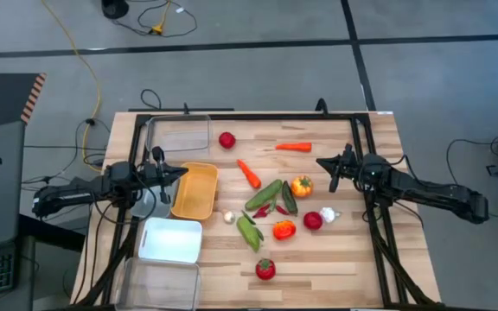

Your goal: Sort produce into baskets

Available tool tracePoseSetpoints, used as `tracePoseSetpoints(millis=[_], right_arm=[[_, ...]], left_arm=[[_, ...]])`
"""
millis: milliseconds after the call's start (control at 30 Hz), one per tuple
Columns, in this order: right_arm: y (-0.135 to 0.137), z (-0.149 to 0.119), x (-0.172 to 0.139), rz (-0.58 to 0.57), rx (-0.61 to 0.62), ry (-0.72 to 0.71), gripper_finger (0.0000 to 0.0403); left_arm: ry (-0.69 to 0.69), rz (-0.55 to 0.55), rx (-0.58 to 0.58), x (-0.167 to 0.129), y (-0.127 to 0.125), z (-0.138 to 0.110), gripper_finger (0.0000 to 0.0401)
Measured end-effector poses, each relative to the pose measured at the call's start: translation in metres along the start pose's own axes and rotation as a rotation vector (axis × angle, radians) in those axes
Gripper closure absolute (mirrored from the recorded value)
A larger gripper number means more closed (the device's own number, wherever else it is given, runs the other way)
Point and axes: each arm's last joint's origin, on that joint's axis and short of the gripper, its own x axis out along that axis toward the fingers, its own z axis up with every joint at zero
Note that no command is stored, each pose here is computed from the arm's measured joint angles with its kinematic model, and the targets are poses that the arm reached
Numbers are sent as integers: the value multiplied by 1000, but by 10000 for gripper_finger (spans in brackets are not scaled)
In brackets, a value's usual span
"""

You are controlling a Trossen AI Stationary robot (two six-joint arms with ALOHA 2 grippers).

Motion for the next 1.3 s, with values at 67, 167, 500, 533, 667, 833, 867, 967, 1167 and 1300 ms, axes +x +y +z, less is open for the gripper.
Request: tracePoseSetpoints(millis=[67,167,500,533,667,833,867,967,1167,1300], right_arm=[[0,0,0,0,0,0,360],[0,0,0,0,0,0,360],[0,0,0,0,0,1,360],[0,0,0,0,0,0,360],[0,0,0,0,0,0,360],[0,0,0,0,0,0,360],[0,0,0,0,0,0,360],[0,0,0,0,0,0,360],[0,0,0,0,0,0,360],[0,0,0,0,0,0,360]], left_arm=[[0,0,0,0,0,0,401],[-2,1,4,0,0,0,401],[-2,23,-32,0,1,0,401],[-2,35,-38,0,1,0,401],[-19,133,-135,0,4,2,384],[-23,190,-230,-1,6,2,318],[-24,190,-236,-1,6,2,299],[-24,195,-238,-1,6,2,241],[-57,259,-287,-1,8,5,134],[-106,260,-315,-2,10,13,100]])
